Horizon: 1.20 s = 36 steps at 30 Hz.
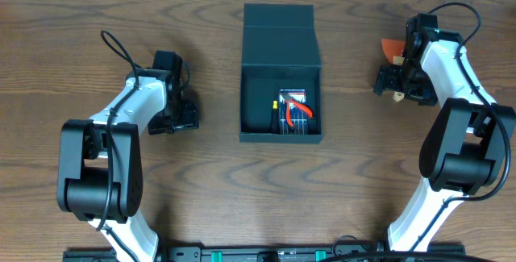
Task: Pack container
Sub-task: 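Lower the left gripper onto the hammer handle and grasp it, then lift the hammer and carry it over the black box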
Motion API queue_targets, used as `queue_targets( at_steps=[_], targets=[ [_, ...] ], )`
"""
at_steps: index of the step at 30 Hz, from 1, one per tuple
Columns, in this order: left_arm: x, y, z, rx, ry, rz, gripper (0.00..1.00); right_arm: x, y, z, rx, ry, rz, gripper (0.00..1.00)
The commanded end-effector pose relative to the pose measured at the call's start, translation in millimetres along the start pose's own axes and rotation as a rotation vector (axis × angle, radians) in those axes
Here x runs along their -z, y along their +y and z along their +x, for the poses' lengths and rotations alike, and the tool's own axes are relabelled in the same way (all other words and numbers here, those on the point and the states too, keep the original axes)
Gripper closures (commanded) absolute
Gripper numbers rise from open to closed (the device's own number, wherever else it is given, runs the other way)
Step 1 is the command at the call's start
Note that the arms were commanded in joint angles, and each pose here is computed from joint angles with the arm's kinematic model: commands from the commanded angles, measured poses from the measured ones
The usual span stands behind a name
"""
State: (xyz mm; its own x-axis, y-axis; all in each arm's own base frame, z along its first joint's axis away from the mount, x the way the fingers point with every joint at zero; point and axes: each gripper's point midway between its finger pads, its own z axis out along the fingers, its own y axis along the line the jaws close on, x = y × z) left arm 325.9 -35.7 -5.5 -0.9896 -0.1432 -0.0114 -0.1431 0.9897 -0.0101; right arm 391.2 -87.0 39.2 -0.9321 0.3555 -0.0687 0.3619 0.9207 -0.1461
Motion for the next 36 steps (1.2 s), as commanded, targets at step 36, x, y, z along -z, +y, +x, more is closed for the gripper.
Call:
queue_targets(
  at_steps=[36],
  targets=[
    [83.9, -3.2, -28.1, 0.006, -0.203, 0.03, 0.39, 2.3, -1.6, -2.0, 0.006, -0.011, 0.008, 0.01]
  ],
)
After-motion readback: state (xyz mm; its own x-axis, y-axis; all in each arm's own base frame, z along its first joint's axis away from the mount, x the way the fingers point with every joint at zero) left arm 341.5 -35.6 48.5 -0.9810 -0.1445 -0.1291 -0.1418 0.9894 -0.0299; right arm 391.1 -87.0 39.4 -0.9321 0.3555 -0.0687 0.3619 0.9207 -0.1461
